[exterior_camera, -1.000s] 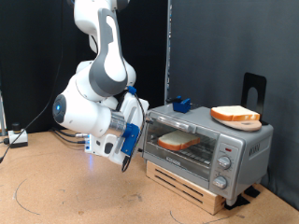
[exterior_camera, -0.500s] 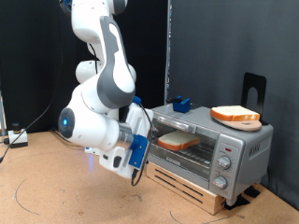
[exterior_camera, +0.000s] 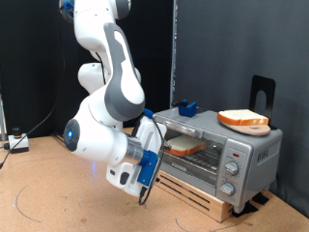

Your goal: Make a piece of toast with the oven

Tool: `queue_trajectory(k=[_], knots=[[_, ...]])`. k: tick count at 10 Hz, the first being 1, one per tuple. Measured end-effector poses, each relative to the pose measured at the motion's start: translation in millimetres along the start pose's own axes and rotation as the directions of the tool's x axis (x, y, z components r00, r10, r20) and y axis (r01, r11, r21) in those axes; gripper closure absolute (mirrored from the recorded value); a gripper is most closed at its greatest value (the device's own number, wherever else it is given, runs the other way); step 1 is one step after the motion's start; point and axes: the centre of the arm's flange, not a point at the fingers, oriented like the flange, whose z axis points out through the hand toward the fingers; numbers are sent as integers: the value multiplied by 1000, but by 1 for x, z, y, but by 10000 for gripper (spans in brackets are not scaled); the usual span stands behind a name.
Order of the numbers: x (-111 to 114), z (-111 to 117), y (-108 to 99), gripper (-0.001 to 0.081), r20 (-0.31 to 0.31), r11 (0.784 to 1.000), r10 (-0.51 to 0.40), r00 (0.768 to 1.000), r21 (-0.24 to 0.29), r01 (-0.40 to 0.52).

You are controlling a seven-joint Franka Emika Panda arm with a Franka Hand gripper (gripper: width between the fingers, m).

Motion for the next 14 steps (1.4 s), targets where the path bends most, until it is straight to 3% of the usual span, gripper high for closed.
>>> queue_trajectory(k=[3,5,7,11,14], knots=[[30,6,-14,-1,140,990,106,985,73,-117],[53,11,-19,-1,146,984,143,979,89,-157],[52,13,-20,-1,166,984,136,977,93,-152],[82,35,-46,-1,185,991,49,981,117,-71],[101,49,-51,-1,173,994,10,985,105,-29]])
